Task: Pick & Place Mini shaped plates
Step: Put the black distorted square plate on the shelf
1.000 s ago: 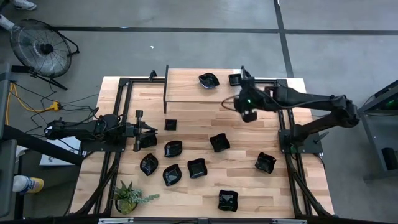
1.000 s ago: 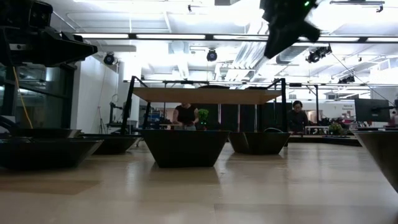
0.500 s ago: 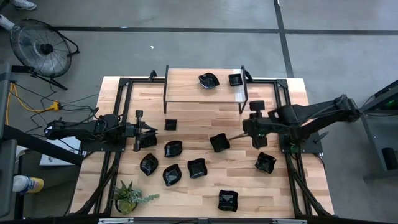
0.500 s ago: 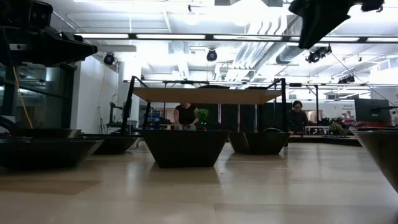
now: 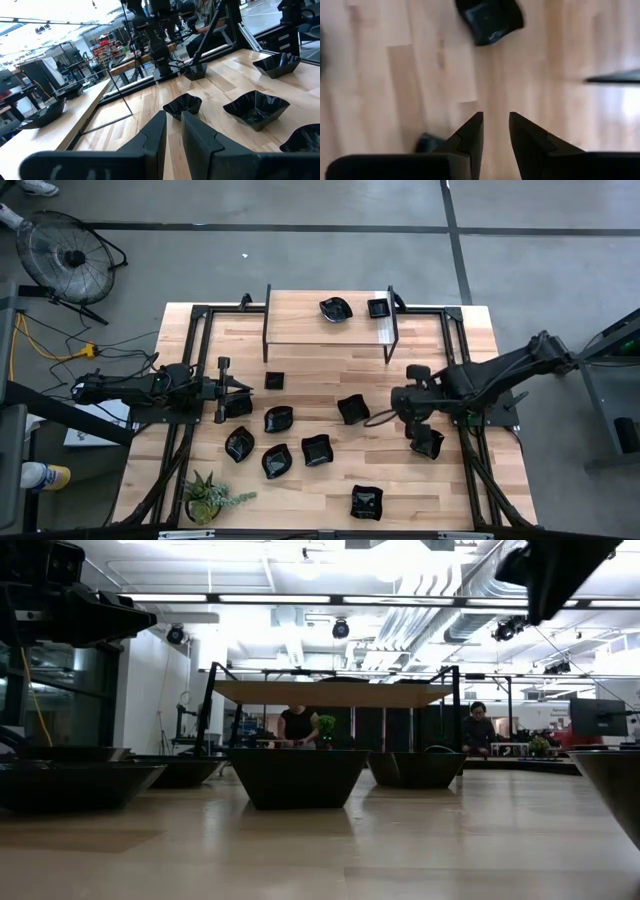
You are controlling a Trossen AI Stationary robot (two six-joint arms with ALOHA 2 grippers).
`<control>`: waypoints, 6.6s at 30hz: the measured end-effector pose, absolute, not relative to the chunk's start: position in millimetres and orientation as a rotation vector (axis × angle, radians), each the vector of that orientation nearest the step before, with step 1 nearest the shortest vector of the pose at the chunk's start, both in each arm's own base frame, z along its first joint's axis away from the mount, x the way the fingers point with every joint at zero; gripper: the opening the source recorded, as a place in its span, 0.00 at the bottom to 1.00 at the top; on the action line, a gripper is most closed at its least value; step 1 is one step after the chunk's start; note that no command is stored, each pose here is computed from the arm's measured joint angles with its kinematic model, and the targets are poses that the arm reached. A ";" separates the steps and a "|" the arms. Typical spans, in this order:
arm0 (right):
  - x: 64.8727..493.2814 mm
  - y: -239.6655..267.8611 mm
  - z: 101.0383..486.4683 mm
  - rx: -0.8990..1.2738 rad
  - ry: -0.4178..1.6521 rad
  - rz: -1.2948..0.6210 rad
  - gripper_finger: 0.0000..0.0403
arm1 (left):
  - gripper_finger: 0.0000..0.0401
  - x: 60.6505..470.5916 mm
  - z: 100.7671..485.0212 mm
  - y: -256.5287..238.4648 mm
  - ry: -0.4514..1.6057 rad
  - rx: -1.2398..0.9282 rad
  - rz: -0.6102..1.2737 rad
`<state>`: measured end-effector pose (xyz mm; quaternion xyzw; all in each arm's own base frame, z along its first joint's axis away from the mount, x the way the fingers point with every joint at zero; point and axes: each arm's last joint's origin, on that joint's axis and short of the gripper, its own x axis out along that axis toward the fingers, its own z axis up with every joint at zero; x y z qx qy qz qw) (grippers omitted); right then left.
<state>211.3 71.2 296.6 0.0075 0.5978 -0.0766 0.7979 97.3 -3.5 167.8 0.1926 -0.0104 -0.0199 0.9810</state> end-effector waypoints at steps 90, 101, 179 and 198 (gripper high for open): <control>198.1 176.9 166.5 0.154 1.540 -0.558 0.32 | 0.14 97.3 167.8 -3.5 -0.021 0.388 -0.040; 204.0 173.1 166.1 0.199 1.541 -0.563 0.32 | 0.14 97.3 167.8 -3.5 -0.021 0.388 -0.040; 217.6 172.9 198.0 0.163 1.509 -0.388 0.00 | 0.14 97.3 167.8 -3.5 -0.021 0.388 -0.040; 277.4 124.7 287.1 -0.370 1.307 -0.191 0.00 | 0.14 97.3 167.8 -3.5 -0.021 0.388 -0.040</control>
